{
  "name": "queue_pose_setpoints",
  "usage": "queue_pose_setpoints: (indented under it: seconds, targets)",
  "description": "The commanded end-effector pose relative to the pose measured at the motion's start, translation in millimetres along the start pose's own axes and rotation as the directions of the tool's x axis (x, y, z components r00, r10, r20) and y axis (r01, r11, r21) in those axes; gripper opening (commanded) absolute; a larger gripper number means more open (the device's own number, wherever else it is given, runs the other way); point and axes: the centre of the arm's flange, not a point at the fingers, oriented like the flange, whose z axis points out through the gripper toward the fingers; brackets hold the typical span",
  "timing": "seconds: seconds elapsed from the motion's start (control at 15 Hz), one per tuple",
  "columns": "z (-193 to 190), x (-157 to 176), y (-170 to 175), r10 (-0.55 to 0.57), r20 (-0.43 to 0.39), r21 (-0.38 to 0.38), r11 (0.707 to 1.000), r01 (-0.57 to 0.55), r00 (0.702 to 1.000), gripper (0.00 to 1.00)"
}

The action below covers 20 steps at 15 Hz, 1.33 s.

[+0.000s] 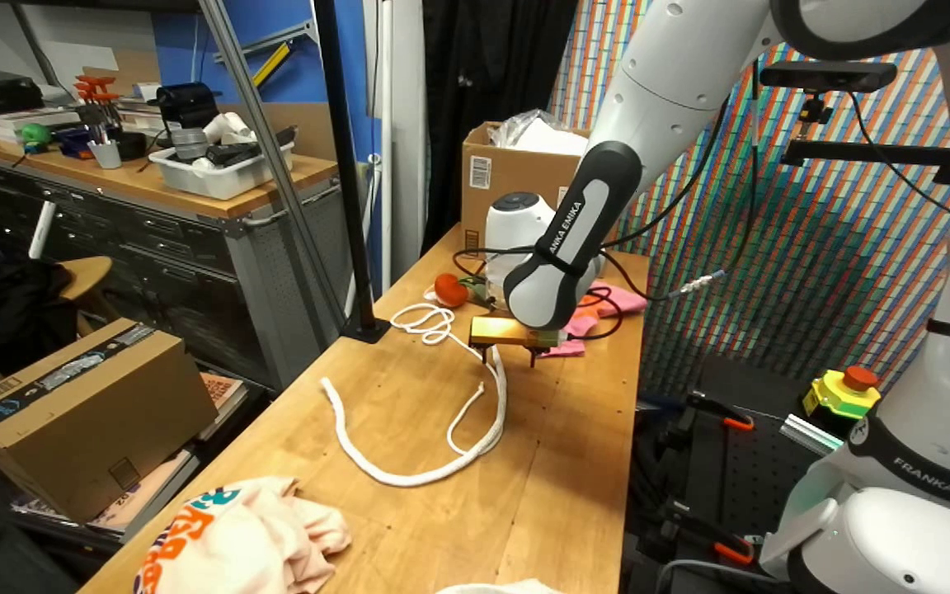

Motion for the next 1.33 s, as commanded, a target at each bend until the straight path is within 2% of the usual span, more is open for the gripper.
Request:
queue_pose_setpoints:
  seconds: [0.0, 1.27]
  targets:
    - [5, 10, -6, -0.003, 0.012, -0.001, 1.0, 0.003, 1.0, 1.0]
    - [12, 34, 18, 0.093, 0.047, 0.007, 0.996, -0.093, 0.995, 1.0]
